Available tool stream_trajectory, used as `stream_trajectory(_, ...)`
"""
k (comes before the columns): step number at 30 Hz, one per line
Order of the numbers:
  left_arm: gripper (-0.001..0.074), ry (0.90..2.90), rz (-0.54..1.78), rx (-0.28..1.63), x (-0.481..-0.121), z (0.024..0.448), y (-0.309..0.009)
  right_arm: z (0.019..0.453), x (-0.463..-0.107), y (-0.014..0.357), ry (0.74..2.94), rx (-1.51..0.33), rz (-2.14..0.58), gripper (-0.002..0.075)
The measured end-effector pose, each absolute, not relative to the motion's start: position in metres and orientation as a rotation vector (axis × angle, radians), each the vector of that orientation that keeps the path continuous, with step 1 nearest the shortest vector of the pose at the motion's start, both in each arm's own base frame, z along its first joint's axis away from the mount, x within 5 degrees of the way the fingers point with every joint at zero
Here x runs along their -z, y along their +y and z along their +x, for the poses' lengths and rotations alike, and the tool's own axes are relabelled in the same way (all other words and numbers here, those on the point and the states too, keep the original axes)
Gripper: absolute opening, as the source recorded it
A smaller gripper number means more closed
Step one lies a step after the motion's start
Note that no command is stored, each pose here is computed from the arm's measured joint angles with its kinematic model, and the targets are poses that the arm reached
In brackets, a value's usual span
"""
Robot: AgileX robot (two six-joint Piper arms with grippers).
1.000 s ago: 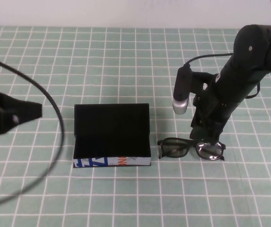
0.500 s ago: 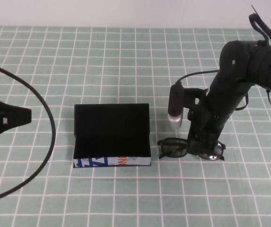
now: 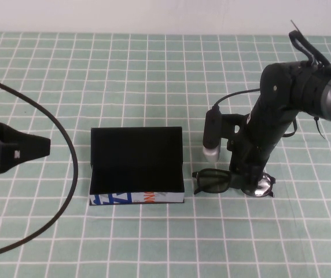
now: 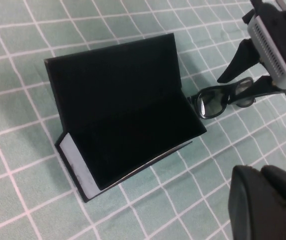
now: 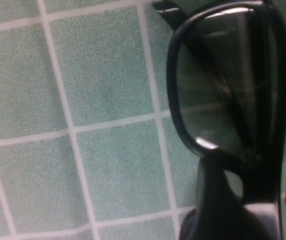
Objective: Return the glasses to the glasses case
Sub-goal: Pick up the glasses from the table, then place the glasses in the glasses case
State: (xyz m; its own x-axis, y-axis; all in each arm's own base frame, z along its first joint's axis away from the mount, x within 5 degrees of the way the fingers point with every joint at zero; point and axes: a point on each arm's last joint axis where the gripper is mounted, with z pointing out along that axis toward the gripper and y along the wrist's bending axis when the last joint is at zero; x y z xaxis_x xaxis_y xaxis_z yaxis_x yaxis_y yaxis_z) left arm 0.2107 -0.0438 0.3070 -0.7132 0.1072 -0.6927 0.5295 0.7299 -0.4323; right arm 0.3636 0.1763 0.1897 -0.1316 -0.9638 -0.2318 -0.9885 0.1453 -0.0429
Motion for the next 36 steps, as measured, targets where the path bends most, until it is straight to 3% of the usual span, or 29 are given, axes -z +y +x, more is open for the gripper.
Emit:
stream_trajectory(6,-0.0002,2.271,0.484,0.835,-0.307,0.211,-0.045,0.364,-0.187,0.177,2.217,-0.177,-1.922,0.0252)
stream_trajectory(12,-0.0002,2.27,0.482,0.833,-0.307,0.211,-0.045,0.36,-0.187,0.177,2.245,-0.222,-1.941,0.0068)
stream_trajectory(14,-0.0002,2.27,0.482,0.833,-0.307,0.211,-0.045,0.358,-0.19,0.177,2.244,-0.227,-1.941,0.0042)
stream_trajectory(19,-0.0002,2.269,0.48,0.83,-0.307,0.211,-0.044,0.357,-0.205,0.176,2.219,-0.212,-1.934,0.0041)
stream_trajectory(25,-0.0001,2.268,0.485,0.828,-0.307,0.211,-0.044,0.362,-0.257,0.186,2.141,-0.287,-1.886,0.0041)
stream_trajectory(31,-0.0001,2.266,0.487,0.826,-0.307,0.211,-0.044,0.355,-0.305,0.222,1.959,-0.385,-1.851,0.0041)
stream_trajectory(36,-0.0002,2.266,0.485,0.824,-0.307,0.211,-0.044,0.334,-0.314,0.267,1.821,-0.422,-1.951,0.004)
